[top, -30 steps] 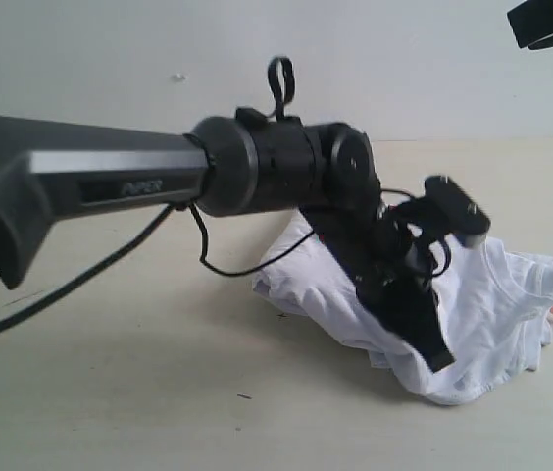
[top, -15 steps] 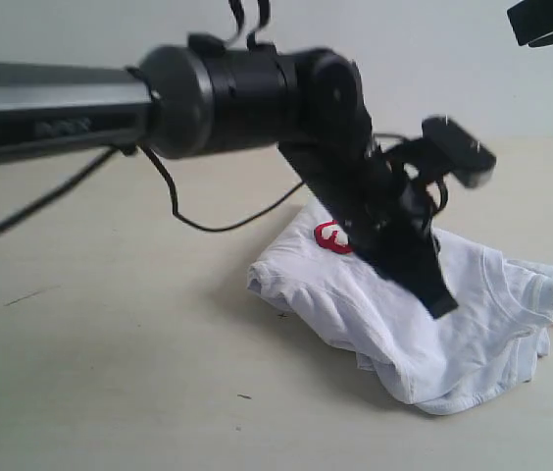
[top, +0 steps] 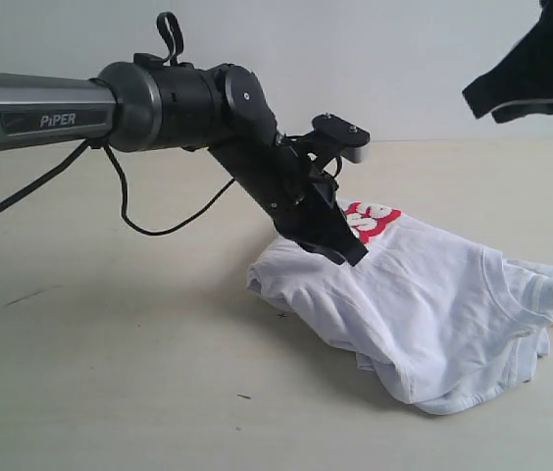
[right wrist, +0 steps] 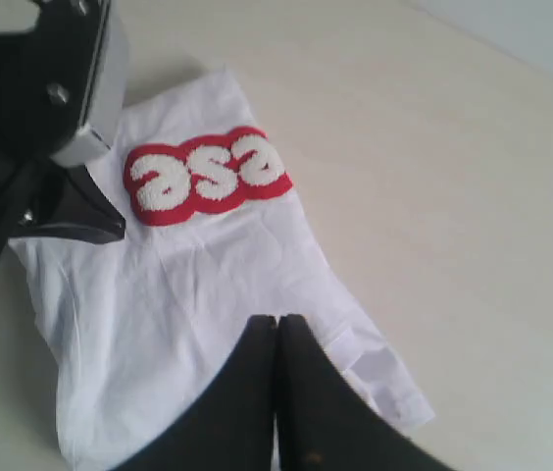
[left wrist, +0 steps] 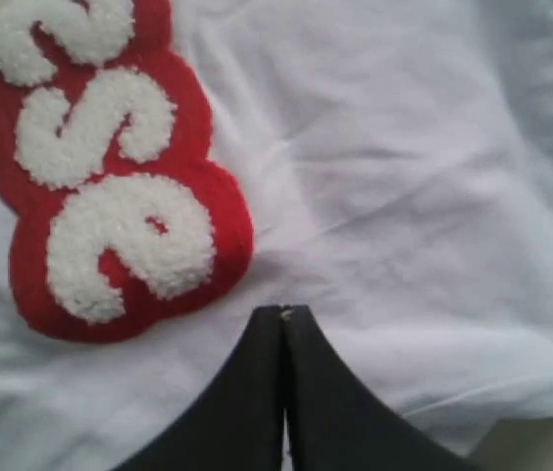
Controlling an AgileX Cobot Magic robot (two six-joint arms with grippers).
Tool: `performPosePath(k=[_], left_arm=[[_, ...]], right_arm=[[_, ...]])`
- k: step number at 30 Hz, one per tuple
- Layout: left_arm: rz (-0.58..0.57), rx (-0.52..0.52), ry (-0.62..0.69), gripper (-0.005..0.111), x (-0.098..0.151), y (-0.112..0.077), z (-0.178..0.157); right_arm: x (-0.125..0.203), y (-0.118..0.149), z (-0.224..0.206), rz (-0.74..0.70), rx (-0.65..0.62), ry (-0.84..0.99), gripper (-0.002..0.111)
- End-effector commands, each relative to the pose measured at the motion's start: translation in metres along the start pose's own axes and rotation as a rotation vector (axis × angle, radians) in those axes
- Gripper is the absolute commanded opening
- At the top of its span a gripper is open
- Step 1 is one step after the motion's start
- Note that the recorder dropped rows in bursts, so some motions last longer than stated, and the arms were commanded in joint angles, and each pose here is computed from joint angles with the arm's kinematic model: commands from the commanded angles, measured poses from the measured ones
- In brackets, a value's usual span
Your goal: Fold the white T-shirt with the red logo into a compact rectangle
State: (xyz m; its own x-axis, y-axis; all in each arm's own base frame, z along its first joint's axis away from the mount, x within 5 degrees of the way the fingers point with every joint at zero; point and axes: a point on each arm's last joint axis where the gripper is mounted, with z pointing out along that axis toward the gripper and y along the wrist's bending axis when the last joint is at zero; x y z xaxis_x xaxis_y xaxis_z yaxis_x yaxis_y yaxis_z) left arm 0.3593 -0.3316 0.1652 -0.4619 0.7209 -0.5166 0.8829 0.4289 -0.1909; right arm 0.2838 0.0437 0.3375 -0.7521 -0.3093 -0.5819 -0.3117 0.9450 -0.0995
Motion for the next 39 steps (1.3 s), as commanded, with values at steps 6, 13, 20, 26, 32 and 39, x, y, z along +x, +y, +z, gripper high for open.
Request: performPosePath(k=[6,13,20,26,32,39], left_arm=[[-0.072,0.095,0.178,0.000,0.034,0.028,0.008],[-0.028,0.061,0.104,0.000,0.018,0.023,-0.024],[-0.118,-0.150,-0.165,0.000,-0.002,0.059,-0.077],[-0.329,-0.187,-0.201,0.000,0.020,0.106,-0.079],[-0.305,-0.093,-0.107,0.000,0.041,0.113,-0.042],[-0.250,0.047,-0.047,0.000,0.043,0.092,-0.015]], right_arm=[[0.004,0.003,0.062,0.012,-0.074,0.171,0.000],[0.015,0.008,0.118,0.025,-0.144,0.296,0.000],[0.038,-0.001,0.154,-0.002,-0.050,0.492,0.000],[0.060,-0.019,0.149,0.073,0.202,0.688,0.000],[0.080,-0.008,0.170,0.110,0.129,0.640,0.000],[0.086,-0.009,0.209,0.065,0.132,0.661,0.000]])
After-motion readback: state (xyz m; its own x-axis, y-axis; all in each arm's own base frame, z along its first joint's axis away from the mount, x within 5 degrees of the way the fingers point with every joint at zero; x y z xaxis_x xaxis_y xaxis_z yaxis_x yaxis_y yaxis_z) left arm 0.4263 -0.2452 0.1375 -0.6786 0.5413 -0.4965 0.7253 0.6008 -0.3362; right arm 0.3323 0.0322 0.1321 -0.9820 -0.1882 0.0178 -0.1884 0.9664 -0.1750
